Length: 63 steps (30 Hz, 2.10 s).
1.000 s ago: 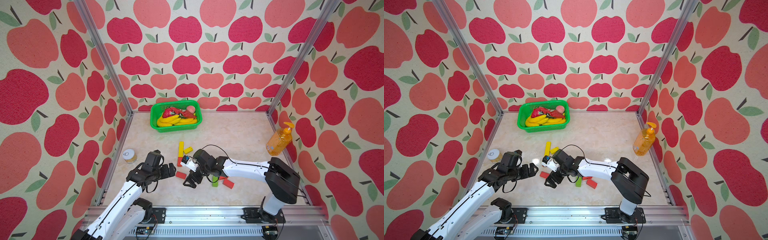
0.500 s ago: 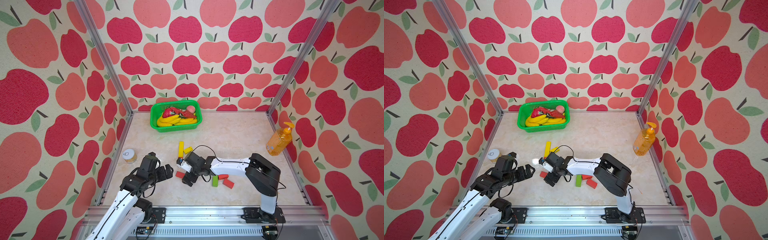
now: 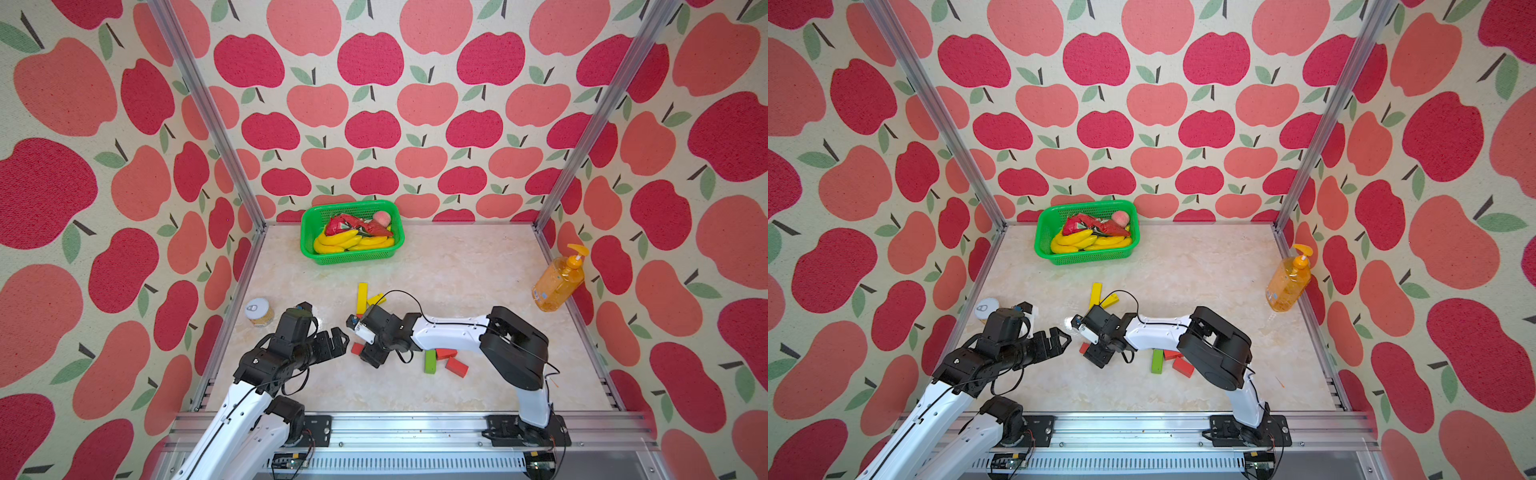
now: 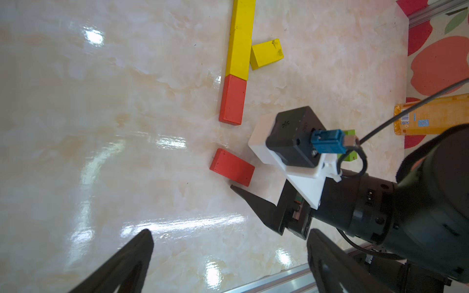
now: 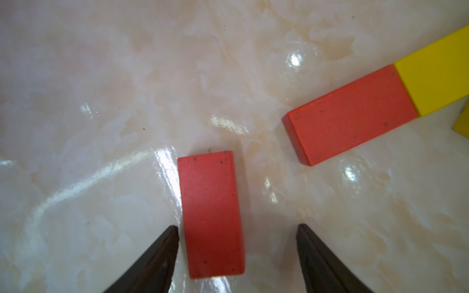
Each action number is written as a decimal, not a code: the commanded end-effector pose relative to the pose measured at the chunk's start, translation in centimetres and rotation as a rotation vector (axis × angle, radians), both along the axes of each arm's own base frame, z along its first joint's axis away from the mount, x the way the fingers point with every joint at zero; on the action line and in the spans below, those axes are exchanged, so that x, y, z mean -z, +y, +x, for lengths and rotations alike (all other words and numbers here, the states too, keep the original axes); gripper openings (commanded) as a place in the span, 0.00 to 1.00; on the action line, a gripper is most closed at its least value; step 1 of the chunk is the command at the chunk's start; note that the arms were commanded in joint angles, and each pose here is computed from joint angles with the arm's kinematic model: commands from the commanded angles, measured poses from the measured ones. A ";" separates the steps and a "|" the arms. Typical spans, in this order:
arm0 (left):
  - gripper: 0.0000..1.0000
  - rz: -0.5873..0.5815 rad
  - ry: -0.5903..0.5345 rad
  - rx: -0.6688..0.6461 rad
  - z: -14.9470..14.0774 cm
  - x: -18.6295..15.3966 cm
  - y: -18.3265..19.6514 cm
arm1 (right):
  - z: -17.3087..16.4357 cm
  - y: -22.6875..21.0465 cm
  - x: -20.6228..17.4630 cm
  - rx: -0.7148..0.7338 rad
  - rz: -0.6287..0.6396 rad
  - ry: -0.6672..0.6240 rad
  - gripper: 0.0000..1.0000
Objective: Assemble the letter k with building blocks
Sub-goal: Pick up the building block from the center of the board, then assemble the building block at the center of the board.
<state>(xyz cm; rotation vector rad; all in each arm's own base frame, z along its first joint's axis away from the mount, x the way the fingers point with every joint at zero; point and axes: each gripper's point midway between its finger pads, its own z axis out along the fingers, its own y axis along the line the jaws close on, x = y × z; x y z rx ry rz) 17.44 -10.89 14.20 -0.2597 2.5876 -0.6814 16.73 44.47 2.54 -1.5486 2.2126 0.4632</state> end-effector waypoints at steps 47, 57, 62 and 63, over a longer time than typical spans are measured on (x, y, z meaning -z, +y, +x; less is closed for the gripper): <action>0.98 -0.034 -0.186 0.345 1.2 -8.9 -3.5 | 3.1 -9.0 -4.4 0.191 -0.050 0.023 0.24; 0.98 -0.059 -0.268 0.375 6.5 -9.5 -4.3 | 9.4 -9.5 -5.8 0.274 -0.006 0.003 0.24; 0.98 -0.025 -0.187 0.392 7.8 -7.5 -3.9 | 9.2 -7.9 -4.3 0.243 0.015 0.067 0.24; 0.98 -0.030 -0.180 0.385 8.0 -7.2 -3.7 | 9.4 -7.5 -4.1 0.239 0.017 0.065 0.24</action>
